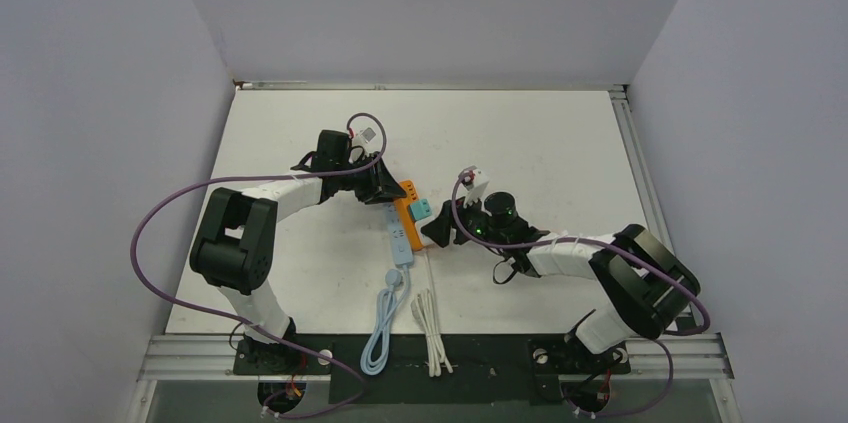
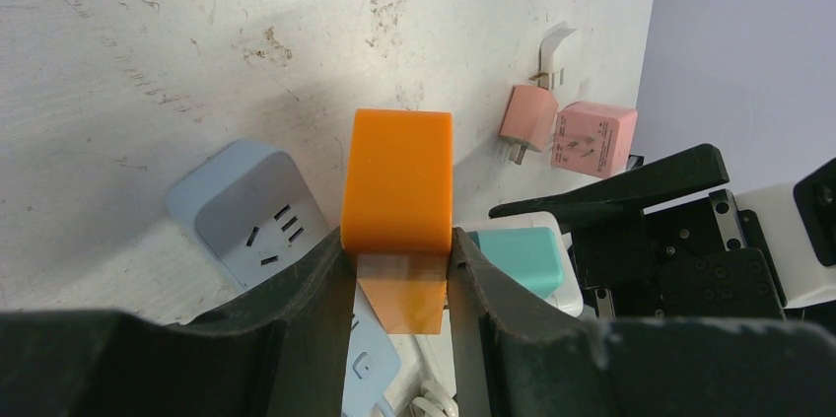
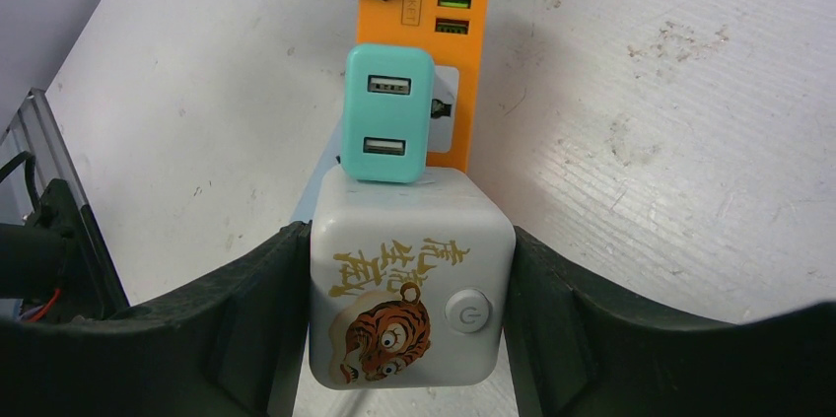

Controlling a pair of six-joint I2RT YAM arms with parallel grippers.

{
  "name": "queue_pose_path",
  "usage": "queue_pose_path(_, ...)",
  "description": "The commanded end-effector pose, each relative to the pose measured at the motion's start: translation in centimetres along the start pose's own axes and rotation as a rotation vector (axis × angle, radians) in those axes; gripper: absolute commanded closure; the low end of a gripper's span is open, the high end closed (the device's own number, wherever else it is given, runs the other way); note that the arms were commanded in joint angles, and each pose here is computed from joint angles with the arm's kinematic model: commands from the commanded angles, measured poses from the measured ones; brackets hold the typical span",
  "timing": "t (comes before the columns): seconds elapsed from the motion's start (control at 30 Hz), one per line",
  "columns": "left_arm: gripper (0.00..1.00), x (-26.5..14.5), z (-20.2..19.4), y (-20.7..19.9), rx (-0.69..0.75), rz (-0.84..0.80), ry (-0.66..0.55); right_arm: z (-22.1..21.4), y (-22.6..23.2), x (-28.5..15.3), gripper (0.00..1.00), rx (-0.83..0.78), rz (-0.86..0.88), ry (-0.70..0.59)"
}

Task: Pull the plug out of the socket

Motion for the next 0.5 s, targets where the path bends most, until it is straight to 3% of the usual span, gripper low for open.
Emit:
queue_pose_path(0.0, 1.0, -0.5, 1.6, -0.1, 0.086, 0.06, -0.078, 1.7, 0.9, -0.7, 0.95, -0.057, 0.001, -0.103)
queue_pose_path(0.47, 1.0, -0.5, 1.5, 0.3, 0.075, 0.095, -0.083, 1.3, 3.0, -0.4, 0.95, -0.2, -0.105, -0.1)
Point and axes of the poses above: each gripper's point midway between its finger pads, its own x axis out along the fingers, its own y axis along the line the jaws close on, z = x × y, the point moved 9 cm from there along -x, back along the fingers, and after that the axes turned 1 degree about x, right-handed, at the moved point
